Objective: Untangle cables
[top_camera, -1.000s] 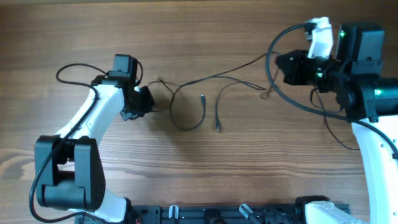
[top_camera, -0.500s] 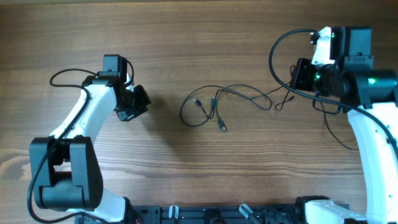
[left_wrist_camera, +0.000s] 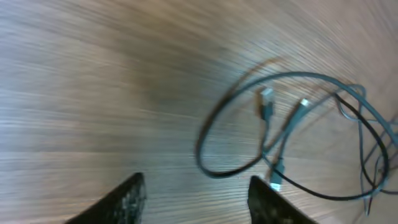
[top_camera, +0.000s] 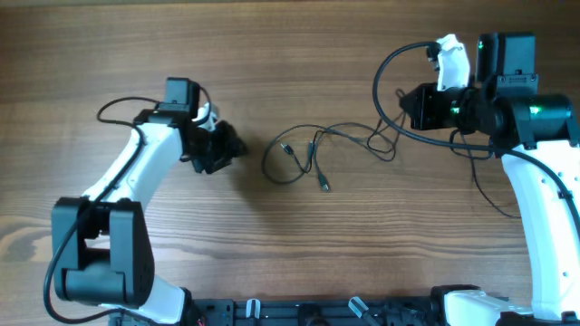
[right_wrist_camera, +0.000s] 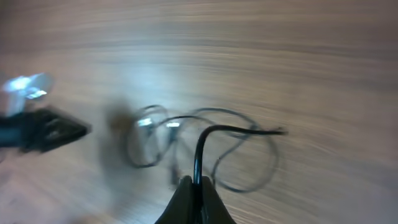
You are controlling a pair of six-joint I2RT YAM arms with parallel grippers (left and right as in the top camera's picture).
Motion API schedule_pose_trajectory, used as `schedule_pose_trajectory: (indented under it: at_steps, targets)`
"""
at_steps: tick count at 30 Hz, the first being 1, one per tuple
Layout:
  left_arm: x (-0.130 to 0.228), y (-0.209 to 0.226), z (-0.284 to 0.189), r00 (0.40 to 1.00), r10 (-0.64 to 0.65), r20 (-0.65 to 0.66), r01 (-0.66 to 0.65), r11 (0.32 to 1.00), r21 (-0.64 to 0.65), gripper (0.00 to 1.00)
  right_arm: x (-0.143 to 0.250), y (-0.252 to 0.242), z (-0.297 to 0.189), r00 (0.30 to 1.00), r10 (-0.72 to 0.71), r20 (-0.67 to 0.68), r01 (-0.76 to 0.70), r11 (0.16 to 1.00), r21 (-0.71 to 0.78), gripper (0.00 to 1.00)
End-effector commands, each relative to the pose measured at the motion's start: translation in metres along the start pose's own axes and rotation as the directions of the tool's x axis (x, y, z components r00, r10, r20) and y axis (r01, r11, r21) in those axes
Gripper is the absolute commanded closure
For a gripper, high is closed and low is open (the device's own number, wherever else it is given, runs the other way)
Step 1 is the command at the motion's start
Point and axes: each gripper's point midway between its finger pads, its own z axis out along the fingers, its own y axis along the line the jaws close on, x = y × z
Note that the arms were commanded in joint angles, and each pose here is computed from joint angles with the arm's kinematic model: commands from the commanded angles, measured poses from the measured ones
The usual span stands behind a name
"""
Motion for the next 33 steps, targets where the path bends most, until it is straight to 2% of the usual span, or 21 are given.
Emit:
schedule_pose_trajectory:
  at_steps: [1,4,8,10,15,17,18,20,21,22,25,26,27,29,33]
  targets:
    - [0.006,-0.023,0.009,0.996,0.085,-0.001,-0.085,0.996,0.026,0.36,-0.005,-0.084,-0.023,0.973,0.192,0.132,-0.232,0.855,0.465,0.96]
    - [0.007,-0.021,0.015,0.992,0.124,0.024,-0.123,0.992,-0.043,0.35,-0.002,-0.127,-0.052,0.92,0.275,0.28,-0.393,0.662,0.639,0.96]
    - [0.014,-0.022,0.02,0.986,0.165,0.025,-0.161,0.982,-0.103,0.33,0.001,-0.168,-0.083,0.847,0.321,0.424,-0.531,0.493,0.689,0.96]
    - [0.02,-0.026,0.023,0.983,0.184,0.015,-0.181,0.978,-0.104,0.32,0.003,-0.187,-0.093,0.81,0.355,0.467,-0.586,0.454,0.671,0.96]
    - [0.027,-0.032,0.03,0.976,0.217,0.012,-0.214,0.971,-0.108,0.32,0.01,-0.215,-0.101,0.731,0.457,0.507,-0.681,0.441,0.584,0.93]
    - [0.028,-0.03,0.033,0.975,0.223,0.017,-0.22,0.968,-0.118,0.32,0.015,-0.225,-0.104,0.709,0.482,0.514,-0.702,0.421,0.574,0.82]
    - [0.028,-0.03,0.034,0.974,0.225,0.015,-0.221,0.968,-0.119,0.32,0.016,-0.227,-0.104,0.705,0.49,0.514,-0.707,0.42,0.569,0.67]
    - [0.028,-0.03,0.036,0.975,0.224,0.011,-0.221,0.968,-0.12,0.32,0.016,-0.227,-0.096,0.701,0.515,0.494,-0.71,0.442,0.547,0.33]
    - [0.028,-0.029,0.037,0.975,0.223,0.01,-0.221,0.968,-0.121,0.32,0.015,-0.223,-0.089,0.717,0.522,0.462,-0.694,0.481,0.536,0.21]
    - [0.028,-0.028,0.039,0.975,0.222,0.007,-0.219,0.968,-0.122,0.32,0.012,-0.217,-0.079,0.744,0.523,0.415,-0.667,0.538,0.516,0.15]
    - [0.028,-0.026,0.043,0.976,0.218,-0.003,-0.216,0.968,-0.128,0.33,0.001,-0.183,-0.042,0.822,0.514,0.245,-0.57,0.743,0.351,0.13]
    - [0.029,-0.025,0.044,0.976,0.216,-0.006,-0.215,0.968,-0.13,0.33,-0.003,-0.162,-0.026,0.853,0.494,0.168,-0.521,0.818,0.243,0.13]
    - [0.029,-0.024,0.044,0.977,0.215,-0.009,-0.214,0.968,-0.132,0.33,-0.006,-0.145,-0.015,0.871,0.477,0.117,-0.49,0.857,0.158,0.15]
    - [0.029,-0.024,0.044,0.977,0.215,-0.009,-0.214,0.968,-0.133,0.33,-0.007,-0.118,0.003,0.898,0.439,0.031,-0.439,0.898,0.032,0.21]
    - [0.029,-0.024,0.044,0.977,0.215,-0.009,-0.214,0.968,-0.132,0.34,0.002,-0.086,0.04,0.919,0.382,-0.098,-0.385,0.923,-0.021,0.28]
